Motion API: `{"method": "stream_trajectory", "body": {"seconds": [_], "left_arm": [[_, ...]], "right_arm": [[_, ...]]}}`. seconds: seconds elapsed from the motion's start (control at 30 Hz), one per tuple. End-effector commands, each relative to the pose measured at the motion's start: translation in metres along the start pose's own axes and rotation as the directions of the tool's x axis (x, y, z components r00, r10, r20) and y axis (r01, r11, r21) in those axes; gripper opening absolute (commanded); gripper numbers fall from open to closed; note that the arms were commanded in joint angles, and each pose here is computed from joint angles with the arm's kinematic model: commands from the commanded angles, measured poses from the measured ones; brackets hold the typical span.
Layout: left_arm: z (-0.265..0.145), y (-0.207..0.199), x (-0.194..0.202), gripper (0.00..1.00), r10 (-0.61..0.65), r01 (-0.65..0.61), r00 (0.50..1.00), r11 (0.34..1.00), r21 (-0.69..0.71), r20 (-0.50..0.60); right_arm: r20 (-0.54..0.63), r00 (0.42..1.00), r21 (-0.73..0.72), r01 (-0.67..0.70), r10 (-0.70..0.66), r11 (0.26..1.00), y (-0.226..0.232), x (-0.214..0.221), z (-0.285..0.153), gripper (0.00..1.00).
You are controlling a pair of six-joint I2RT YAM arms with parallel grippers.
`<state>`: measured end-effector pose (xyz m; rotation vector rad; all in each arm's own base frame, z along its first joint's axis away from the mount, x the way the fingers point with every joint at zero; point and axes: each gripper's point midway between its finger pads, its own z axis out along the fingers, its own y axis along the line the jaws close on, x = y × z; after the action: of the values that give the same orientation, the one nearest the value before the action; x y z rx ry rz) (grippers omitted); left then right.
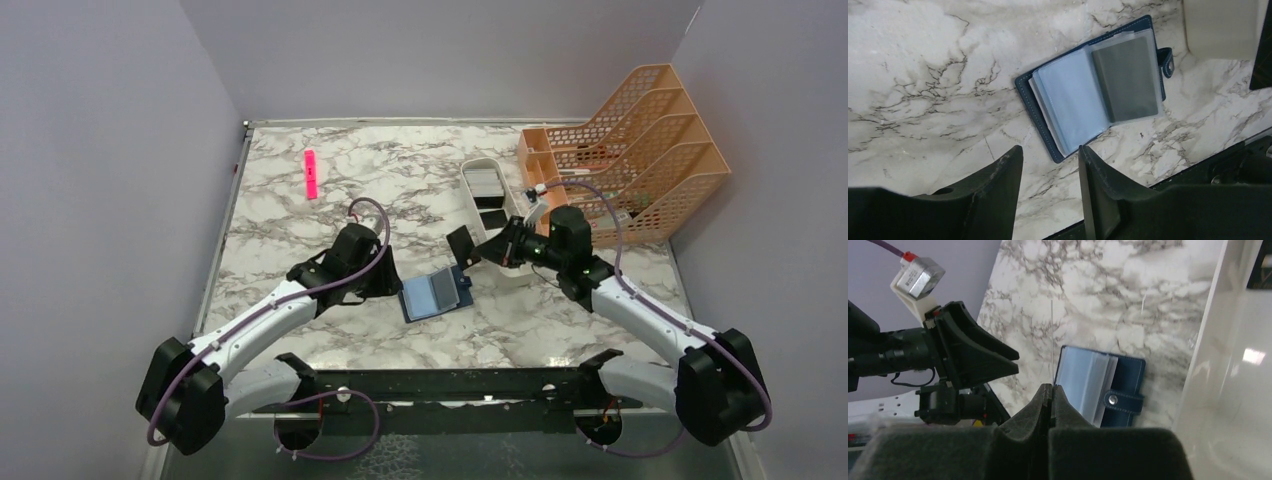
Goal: Put the credit cards into the card holder
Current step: Insert the credit card into the card holder.
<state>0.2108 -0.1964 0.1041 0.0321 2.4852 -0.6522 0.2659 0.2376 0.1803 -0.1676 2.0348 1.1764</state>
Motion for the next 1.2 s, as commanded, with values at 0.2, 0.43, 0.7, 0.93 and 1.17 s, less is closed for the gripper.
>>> {"method": "stream_trajectory", "body": {"seconds": [0.2, 0.43, 0.7, 0.93, 1.17], "left_arm": [[0.031, -0.016, 0.024, 0.34, -0.033, 0.046, 0.995, 0.988, 0.145, -0.093], [0.046, -0.009, 0.034, 0.25, -0.042, 0.058, 0.992, 0.989, 0.133, -0.118], [0.054, 0.008, 0.036, 0.24, -0.019, 0.026, 0.994, 0.998, 0.063, -0.107], [0.062, 0.023, 0.044, 0.24, 0.000, 0.000, 0.990, 1.000, 0.002, -0.139], [0.068, 0.028, 0.050, 0.24, -0.005, 0.002, 0.986, 1.000, -0.020, -0.165]], "right_arm": [[-0.077, 0.965, 0.054, -0.246, 0.250, 0.968, -0.002, 0.066, 0.024, 0.01], [-0.114, 0.967, 0.087, -0.220, 0.229, 0.972, -0.002, 0.087, 0.041, 0.01], [-0.141, 0.974, 0.156, -0.154, 0.176, 0.976, -0.023, 0.104, 0.054, 0.01], [-0.152, 0.975, 0.193, -0.129, 0.159, 0.973, -0.037, 0.114, 0.053, 0.01], [-0.178, 0.974, 0.161, -0.108, 0.137, 0.981, -0.037, 0.122, 0.055, 0.01]]}}
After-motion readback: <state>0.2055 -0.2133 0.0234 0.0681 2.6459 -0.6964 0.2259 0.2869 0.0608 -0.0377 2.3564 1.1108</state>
